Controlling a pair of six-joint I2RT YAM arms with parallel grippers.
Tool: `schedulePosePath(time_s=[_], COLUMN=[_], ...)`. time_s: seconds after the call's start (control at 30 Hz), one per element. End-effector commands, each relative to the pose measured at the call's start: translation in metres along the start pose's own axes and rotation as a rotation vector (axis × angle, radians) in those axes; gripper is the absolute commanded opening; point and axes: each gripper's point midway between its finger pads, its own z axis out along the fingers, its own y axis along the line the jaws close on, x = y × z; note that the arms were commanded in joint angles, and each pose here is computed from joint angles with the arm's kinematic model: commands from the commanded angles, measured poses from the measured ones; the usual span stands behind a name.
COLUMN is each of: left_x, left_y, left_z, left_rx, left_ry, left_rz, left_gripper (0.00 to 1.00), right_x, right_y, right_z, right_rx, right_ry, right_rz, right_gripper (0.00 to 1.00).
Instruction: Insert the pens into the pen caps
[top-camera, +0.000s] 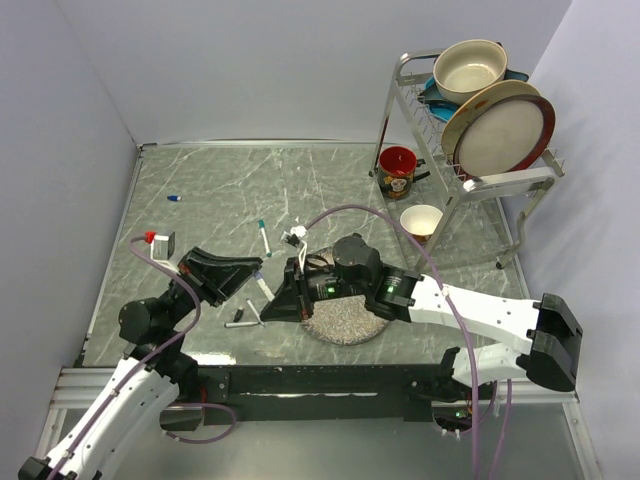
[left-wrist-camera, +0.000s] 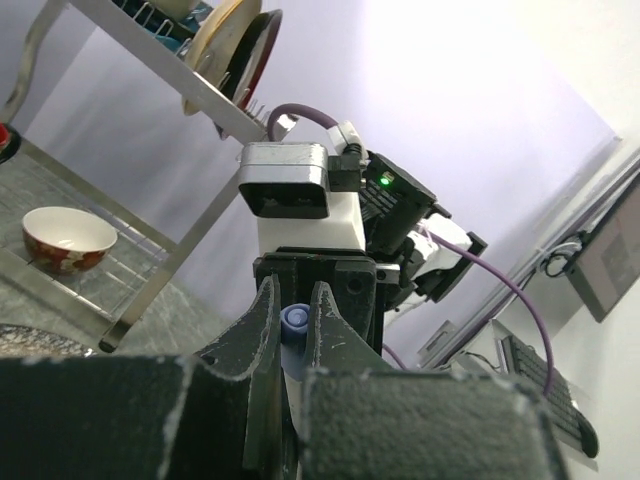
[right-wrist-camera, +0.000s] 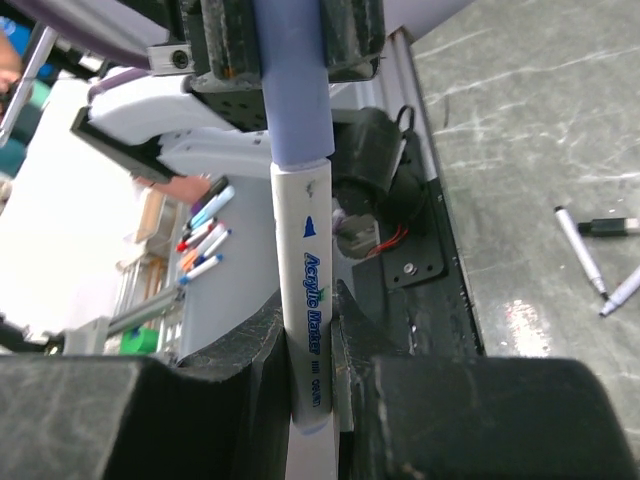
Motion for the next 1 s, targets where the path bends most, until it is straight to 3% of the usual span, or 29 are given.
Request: schedulePosePath(time_s=[0.0, 0.27, 0.6, 0.97], left_x=[0.067, 0.072, 0.086, 0.098], left_y=[-0.009, -0.002, 0.022, 0.018], left_z=[-0.031, -0.035, -0.038, -0.036], left_rx=[0.09, 0.076, -0.054, -0.012], left_ry=[0.308, 0.286, 0.338, 0.336], left_rz=[-0.149, -0.189, -0.193, -0.255], left_gripper=[0.01, 0.01, 0.01, 0.01], right_x=[-0.16, -0.175, -0.205, -0.22], right_y=[0.065, 0.067, 0.062, 0.059], right_z=[-0.033, -0.029, -0.037, -0.021], right_rx=[-0.133, -0.15, -0.042, -0.044], right_ry=[-0.49, -0.507, -0.566, -0.545], right_rz=[-0.227, -0.227, -0.303, -0.327], right_gripper=[0.0, 0.0, 0.0, 0.0])
